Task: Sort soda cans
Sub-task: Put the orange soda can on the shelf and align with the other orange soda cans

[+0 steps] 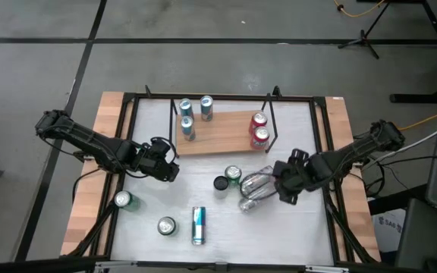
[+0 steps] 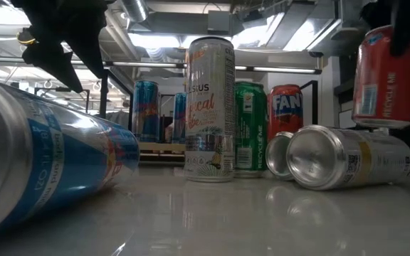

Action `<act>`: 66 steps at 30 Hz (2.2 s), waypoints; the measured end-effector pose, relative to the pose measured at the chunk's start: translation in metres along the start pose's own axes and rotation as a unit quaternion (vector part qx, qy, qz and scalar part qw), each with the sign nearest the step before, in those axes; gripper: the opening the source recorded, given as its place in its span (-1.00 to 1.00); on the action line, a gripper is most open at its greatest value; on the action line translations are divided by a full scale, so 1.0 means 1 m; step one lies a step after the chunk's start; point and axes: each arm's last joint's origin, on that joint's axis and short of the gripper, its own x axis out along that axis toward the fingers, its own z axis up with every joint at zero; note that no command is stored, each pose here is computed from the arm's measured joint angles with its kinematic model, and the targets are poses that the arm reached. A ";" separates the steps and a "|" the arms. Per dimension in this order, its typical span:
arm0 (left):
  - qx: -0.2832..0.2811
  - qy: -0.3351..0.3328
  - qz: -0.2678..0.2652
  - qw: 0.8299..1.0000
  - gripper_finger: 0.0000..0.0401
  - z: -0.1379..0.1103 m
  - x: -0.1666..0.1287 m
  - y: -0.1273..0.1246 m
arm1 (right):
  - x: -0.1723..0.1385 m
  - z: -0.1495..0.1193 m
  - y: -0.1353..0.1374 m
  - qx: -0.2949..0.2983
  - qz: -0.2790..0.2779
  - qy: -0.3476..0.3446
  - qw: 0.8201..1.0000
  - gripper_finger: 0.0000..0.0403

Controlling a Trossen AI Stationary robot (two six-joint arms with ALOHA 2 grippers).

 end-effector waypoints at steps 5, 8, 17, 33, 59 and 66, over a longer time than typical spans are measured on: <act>0.000 0.000 0.000 1.000 0.67 0.000 0.000 0.000 | -0.004 0.001 -0.027 0.059 -0.034 0.028 0.997 0.45; 0.000 0.000 0.000 1.000 0.67 0.000 0.000 0.000 | -0.005 0.000 -0.040 0.096 -0.060 0.049 0.992 0.45; 0.000 0.000 0.000 1.000 0.67 0.000 0.000 0.000 | 0.000 0.012 -0.072 0.213 -0.087 0.068 0.971 0.45; 0.021 -0.003 0.002 1.000 0.67 0.000 0.000 0.000 | 0.001 0.011 -0.125 0.331 -0.042 0.100 0.937 0.45; 0.022 -0.004 0.002 1.000 0.67 0.000 0.000 0.000 | 0.075 -0.033 -0.159 0.474 -0.022 0.067 0.878 0.45; 0.022 -0.004 0.002 1.000 0.67 0.000 0.000 0.000 | 0.082 -0.038 -0.158 0.488 -0.030 0.079 0.869 0.45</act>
